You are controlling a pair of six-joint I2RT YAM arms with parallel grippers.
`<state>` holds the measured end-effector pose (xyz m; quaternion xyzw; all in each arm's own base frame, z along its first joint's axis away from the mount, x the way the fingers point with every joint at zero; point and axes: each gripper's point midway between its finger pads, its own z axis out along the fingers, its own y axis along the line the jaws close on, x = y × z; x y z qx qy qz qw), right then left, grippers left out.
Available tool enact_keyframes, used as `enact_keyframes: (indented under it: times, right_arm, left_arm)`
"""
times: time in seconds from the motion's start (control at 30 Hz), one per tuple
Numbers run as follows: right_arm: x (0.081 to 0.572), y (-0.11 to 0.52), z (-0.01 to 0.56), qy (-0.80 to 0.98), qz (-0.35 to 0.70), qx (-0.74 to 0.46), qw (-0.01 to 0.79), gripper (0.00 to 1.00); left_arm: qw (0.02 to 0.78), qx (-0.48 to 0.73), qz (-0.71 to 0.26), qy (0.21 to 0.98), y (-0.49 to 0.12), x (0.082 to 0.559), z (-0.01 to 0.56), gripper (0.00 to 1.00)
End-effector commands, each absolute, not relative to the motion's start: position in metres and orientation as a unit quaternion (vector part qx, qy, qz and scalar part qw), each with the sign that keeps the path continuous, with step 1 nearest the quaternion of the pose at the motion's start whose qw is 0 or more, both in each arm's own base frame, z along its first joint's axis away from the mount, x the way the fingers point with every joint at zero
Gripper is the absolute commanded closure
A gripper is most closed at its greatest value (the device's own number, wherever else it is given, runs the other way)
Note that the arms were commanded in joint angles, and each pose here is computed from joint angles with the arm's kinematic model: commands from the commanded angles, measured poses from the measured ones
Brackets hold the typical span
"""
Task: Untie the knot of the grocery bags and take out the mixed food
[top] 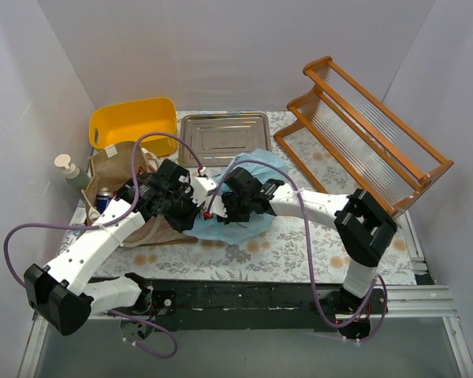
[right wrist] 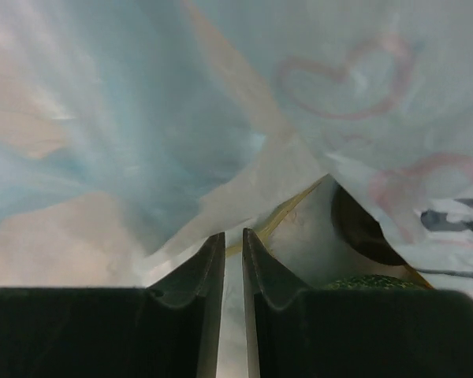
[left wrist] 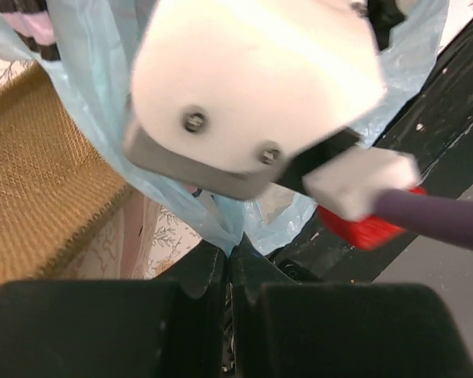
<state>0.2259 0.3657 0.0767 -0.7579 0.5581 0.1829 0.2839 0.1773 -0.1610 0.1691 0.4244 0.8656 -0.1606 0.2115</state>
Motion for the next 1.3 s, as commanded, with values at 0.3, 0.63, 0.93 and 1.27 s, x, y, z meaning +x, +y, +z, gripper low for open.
enact_keyframes:
  times: [0.3,0.63,0.93,1.27]
  right_arm:
    - [0.243,0.361,0.016,0.634,0.136,-0.713,0.266,0.65]
    - [0.251,0.357,0.011,0.631,0.124,-0.718,0.265,0.99]
    - [0.246,0.342,0.113,0.626,0.134,-0.698,0.321,0.99]
    - [0.216,0.336,0.095,0.676,0.184,-0.663,0.262,0.88]
  left_arm:
    - [0.230,0.439,-0.162,0.853,-0.158,0.170,0.173,1.00]
    - [0.225,0.439,-0.164,0.854,-0.159,0.170,0.170,1.00]
    - [0.226,0.442,-0.149,0.855,-0.151,0.168,0.162,1.00]
    - [0.240,0.436,-0.163,0.852,-0.161,0.175,0.170,1.00]
